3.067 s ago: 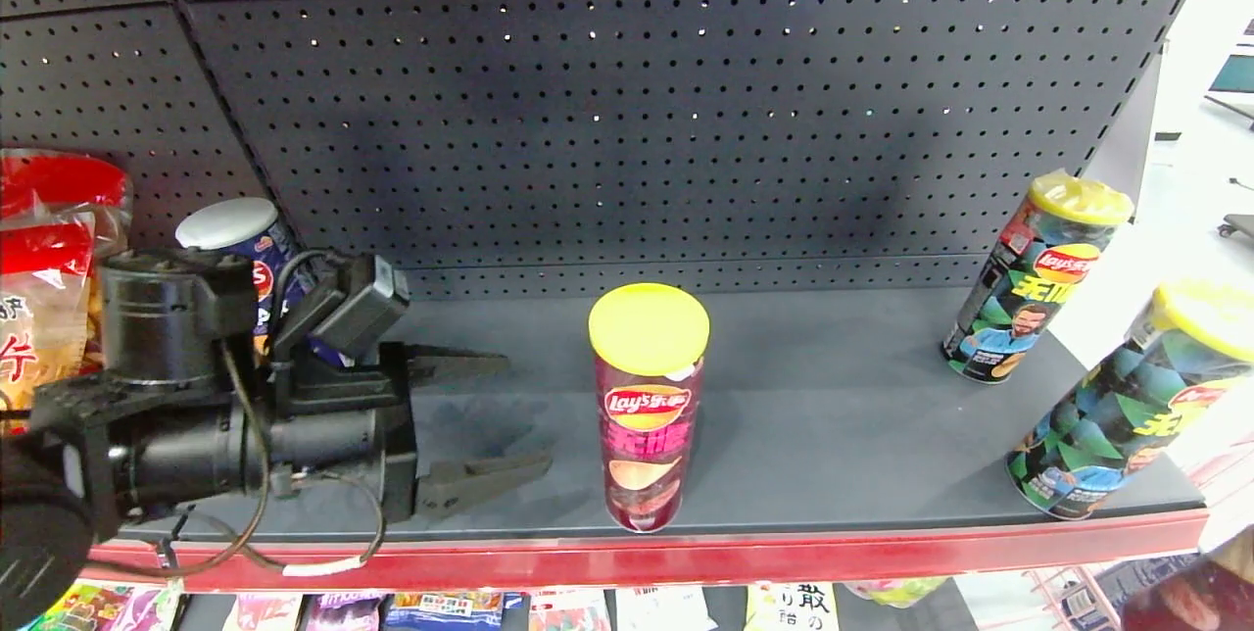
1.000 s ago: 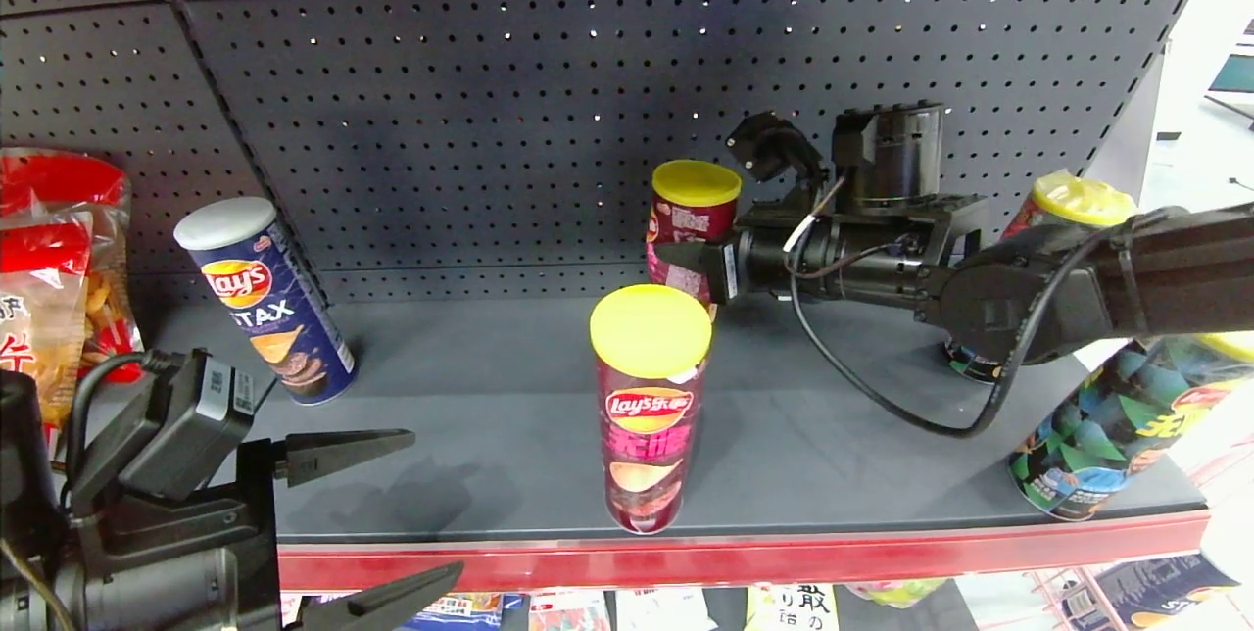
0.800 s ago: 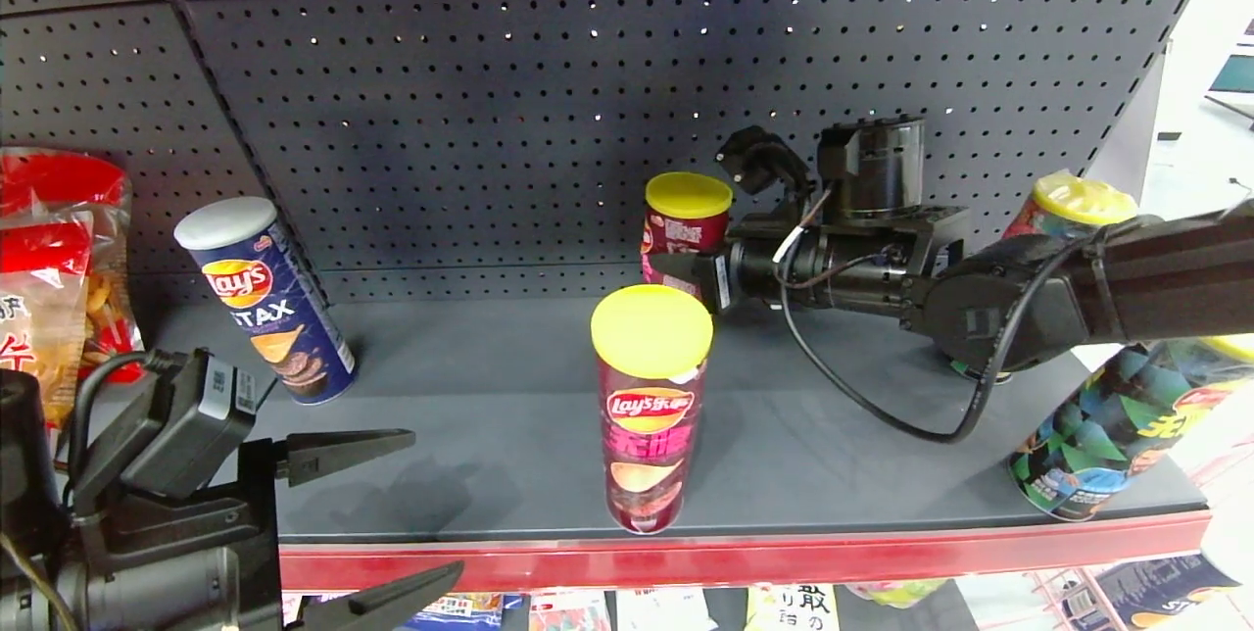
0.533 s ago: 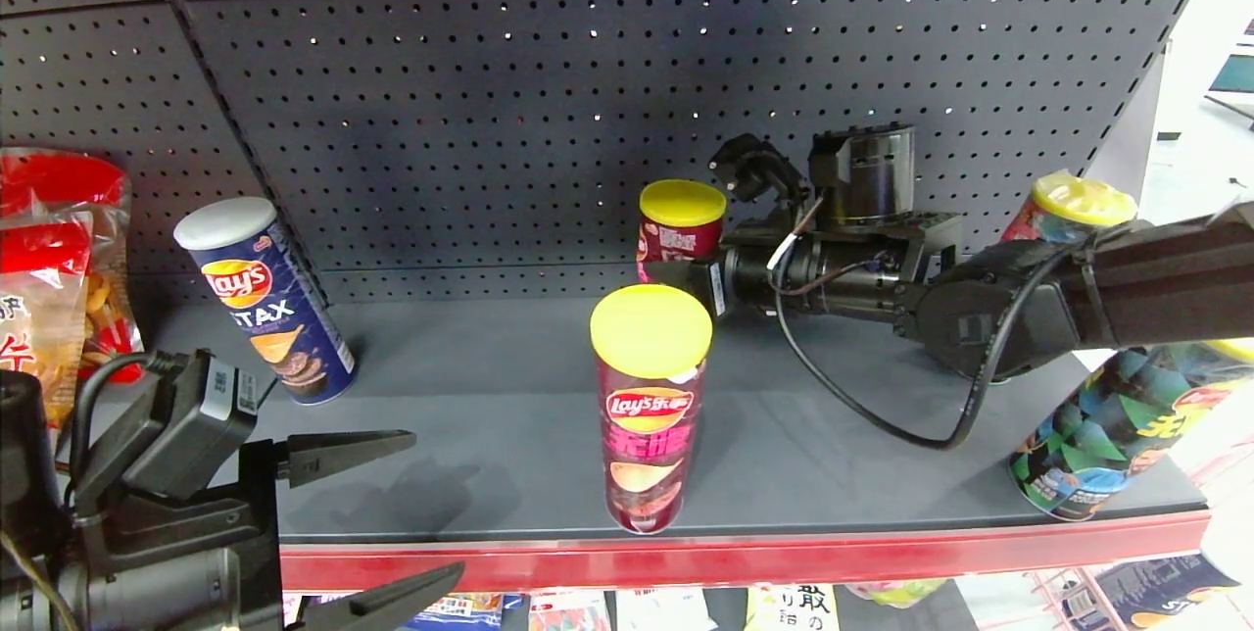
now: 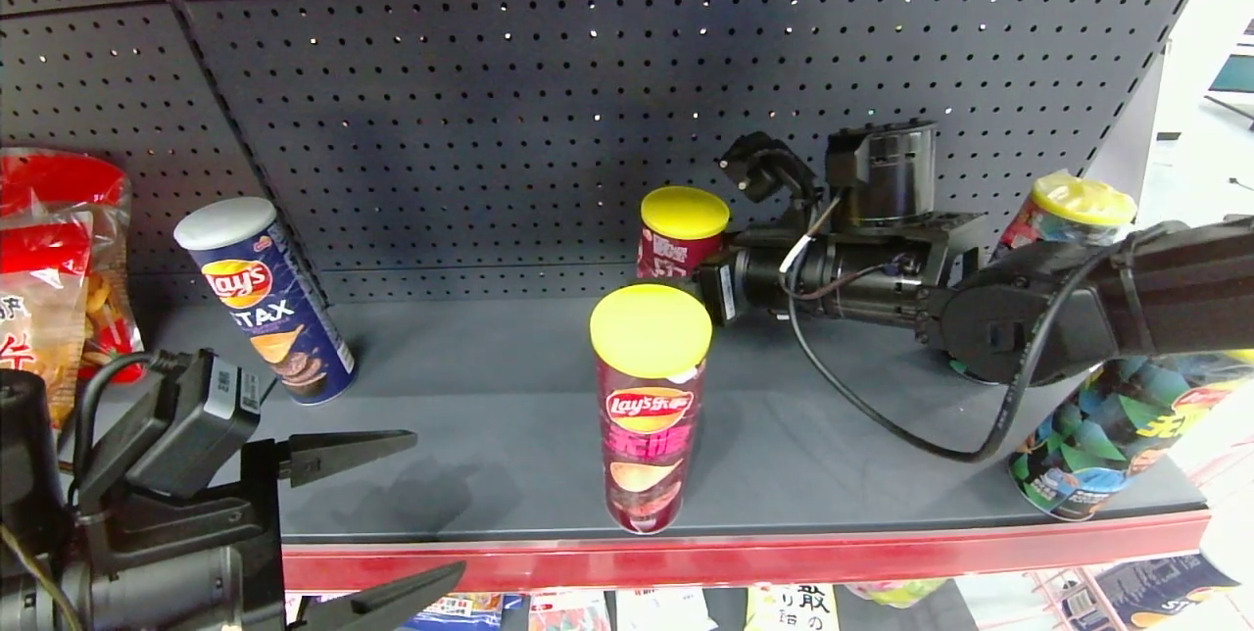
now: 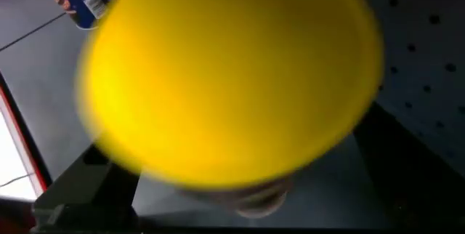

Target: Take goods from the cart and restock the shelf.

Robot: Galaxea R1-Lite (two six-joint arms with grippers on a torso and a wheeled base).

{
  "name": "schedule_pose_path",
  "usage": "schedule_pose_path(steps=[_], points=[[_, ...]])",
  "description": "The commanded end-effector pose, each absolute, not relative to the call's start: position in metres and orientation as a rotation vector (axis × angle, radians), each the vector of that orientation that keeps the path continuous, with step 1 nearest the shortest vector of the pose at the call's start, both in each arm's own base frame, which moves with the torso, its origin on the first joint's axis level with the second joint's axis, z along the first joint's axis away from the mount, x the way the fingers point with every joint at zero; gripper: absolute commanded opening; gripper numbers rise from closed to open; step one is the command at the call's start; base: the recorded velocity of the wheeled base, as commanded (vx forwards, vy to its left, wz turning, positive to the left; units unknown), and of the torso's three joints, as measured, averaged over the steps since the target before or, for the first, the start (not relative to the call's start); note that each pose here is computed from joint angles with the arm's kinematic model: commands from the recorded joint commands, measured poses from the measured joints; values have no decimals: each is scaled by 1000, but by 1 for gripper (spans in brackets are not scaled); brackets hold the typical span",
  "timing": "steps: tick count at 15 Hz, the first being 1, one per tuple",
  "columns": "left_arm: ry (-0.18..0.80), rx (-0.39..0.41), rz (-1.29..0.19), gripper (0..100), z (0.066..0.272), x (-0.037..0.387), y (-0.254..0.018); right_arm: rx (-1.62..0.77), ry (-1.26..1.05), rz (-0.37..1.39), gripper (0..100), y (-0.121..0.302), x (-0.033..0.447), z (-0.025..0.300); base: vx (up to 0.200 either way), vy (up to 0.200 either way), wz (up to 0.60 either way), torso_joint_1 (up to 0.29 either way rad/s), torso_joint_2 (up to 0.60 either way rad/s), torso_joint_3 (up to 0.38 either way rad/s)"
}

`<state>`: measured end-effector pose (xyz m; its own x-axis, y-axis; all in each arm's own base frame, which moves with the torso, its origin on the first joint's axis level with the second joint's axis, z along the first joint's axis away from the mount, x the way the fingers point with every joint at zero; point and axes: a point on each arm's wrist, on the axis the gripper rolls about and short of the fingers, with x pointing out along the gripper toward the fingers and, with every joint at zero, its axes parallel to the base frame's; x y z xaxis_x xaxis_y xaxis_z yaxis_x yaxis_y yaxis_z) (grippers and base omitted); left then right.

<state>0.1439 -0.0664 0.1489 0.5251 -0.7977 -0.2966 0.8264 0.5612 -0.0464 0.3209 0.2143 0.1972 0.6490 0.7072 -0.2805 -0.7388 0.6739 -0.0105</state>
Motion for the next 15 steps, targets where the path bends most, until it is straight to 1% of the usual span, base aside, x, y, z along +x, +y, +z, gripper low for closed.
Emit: schedule_pose_path(steps=[1, 4, 6, 8, 10, 13, 15], points=[[308, 104, -967, 100, 148, 146, -67, -130, 248, 810, 100, 203, 305, 208, 0, 0, 0, 0, 0, 0], [323, 106, -953, 100, 147, 152, -69, -130, 253, 806, 100, 189, 283, 214, 0, 0, 0, 0, 0, 0], [334, 104, -947, 100, 146, 156, -70, -135, 268, 767, 100, 175, 266, 213, 0, 0, 0, 0, 0, 0], [342, 111, -914, 100, 146, 161, -71, -129, 262, 751, 100, 164, 249, 219, 0, 0, 0, 0, 0, 0], [352, 103, -906, 100, 146, 168, -73, -131, 239, 676, 100, 149, 230, 226, 0, 0, 0, 0, 0, 0], [366, 109, -878, 100, 146, 179, -77, -122, 207, 663, 100, 134, 208, 233, 0, 0, 0, 0, 0, 0], [395, 114, -853, 100, 141, 189, -80, -116, 156, 657, 100, 119, 181, 241, 0, 0, 0, 0, 0, 0]])
